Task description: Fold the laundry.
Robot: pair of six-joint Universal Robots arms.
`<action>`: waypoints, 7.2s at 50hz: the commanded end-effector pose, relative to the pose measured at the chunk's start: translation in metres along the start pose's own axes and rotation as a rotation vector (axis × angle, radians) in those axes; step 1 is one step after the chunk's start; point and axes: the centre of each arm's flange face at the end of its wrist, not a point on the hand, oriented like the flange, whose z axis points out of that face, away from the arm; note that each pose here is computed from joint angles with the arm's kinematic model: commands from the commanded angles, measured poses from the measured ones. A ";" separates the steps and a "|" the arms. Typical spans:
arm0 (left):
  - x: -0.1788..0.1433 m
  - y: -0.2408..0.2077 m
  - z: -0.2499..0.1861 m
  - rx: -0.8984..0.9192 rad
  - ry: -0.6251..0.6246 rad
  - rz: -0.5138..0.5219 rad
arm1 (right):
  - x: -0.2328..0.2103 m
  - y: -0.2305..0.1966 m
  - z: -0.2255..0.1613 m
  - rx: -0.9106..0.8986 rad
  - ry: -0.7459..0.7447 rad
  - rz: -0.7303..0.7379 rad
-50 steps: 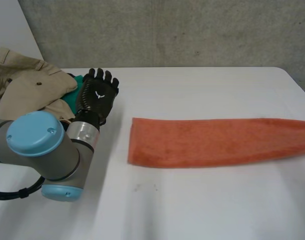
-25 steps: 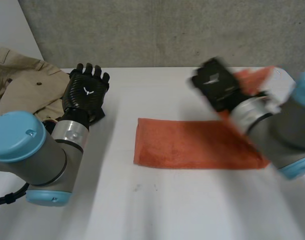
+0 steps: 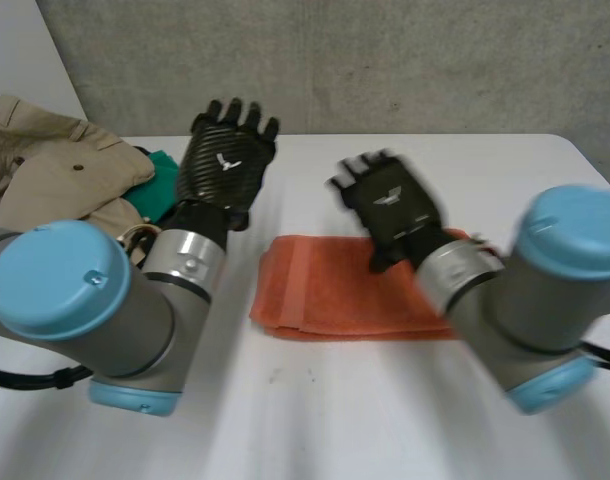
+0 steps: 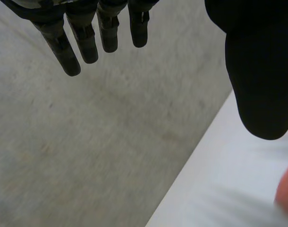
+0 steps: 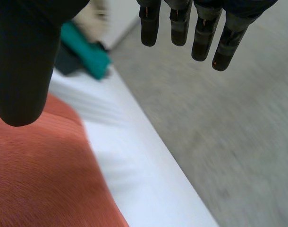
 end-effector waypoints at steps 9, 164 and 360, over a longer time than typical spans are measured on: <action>0.061 0.011 -0.001 -0.078 0.167 -0.104 | 0.063 0.110 -0.058 -0.481 0.111 0.135; 0.060 -0.002 -0.023 -0.403 0.316 -0.421 | 0.029 0.047 0.001 -0.384 -0.031 0.453; 0.063 -0.001 -0.046 -0.111 0.743 -0.396 | 0.083 0.029 -0.038 -0.124 0.237 -0.197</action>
